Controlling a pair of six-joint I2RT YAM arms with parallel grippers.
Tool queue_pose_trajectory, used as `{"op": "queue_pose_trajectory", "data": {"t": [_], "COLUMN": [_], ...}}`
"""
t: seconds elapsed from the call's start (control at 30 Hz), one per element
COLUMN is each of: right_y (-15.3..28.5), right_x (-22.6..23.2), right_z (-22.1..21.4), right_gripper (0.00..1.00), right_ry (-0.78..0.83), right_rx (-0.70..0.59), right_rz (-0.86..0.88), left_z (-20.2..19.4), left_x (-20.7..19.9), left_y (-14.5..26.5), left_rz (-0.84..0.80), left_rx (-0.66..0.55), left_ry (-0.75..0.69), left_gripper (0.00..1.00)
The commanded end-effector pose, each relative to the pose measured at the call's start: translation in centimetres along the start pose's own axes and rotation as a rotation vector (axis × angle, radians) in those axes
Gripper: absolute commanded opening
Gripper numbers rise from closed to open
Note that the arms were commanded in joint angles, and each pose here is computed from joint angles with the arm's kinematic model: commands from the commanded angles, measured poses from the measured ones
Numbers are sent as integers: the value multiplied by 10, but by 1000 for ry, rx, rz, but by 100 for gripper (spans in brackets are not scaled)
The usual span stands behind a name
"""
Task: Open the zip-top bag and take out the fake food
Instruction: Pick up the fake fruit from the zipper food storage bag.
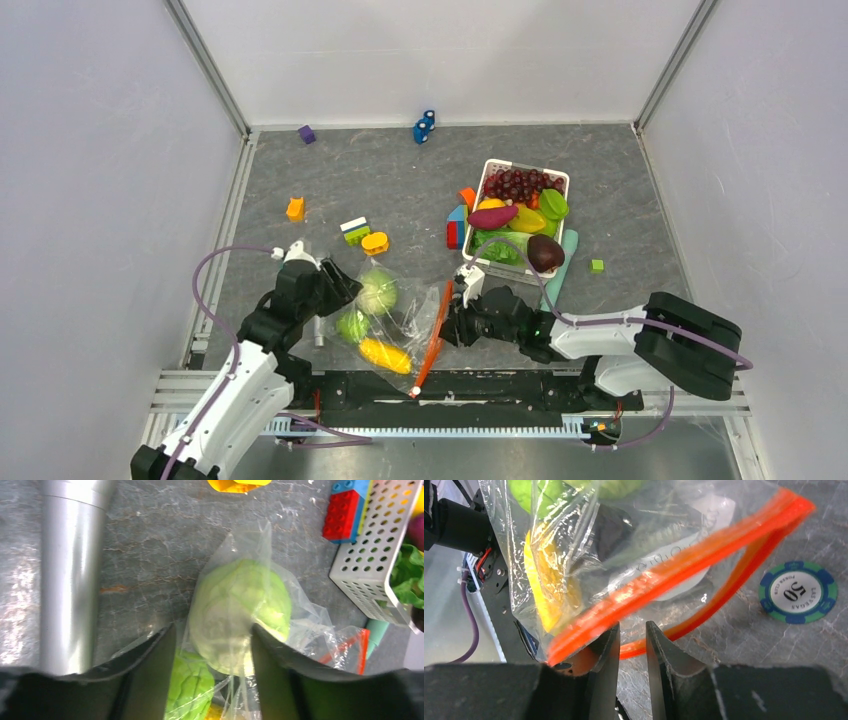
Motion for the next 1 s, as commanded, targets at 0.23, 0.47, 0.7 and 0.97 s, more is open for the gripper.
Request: {"op": "queue_pose_trajectory", "data": {"t": [0.23,0.47,0.7,0.97], "right_y": [-2,-15,-28,-39], "right_x": [12,22,31,40], "right_z": [-2,2,18,28], "right_gripper": [35,40,51,81], "right_ry": [-4,18,20,44], "right_rx": [-41,-47,-81,-77], "right_rz": [51,62,67,53], "left_z": [-21,-30,-33,-33], "left_x": [-11,-10,-9,-11], "left_y": [-5,-11,-11,-12], "left_rz": [-101,-116,-115,-126], "left_rx": [66,90,96,99], "left_ry": [38,58,58,56], "left_gripper": [7,2,2,2]}}
Point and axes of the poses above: each gripper's point midway between its finger pads, its own y axis back along the fingers, its own x axis along the line the jaws close on, z = x × y, the point moved 1 cm from there along y, back along the fingers, and after that the axes turned 9 degrees about -y, right-handed, at the moved point
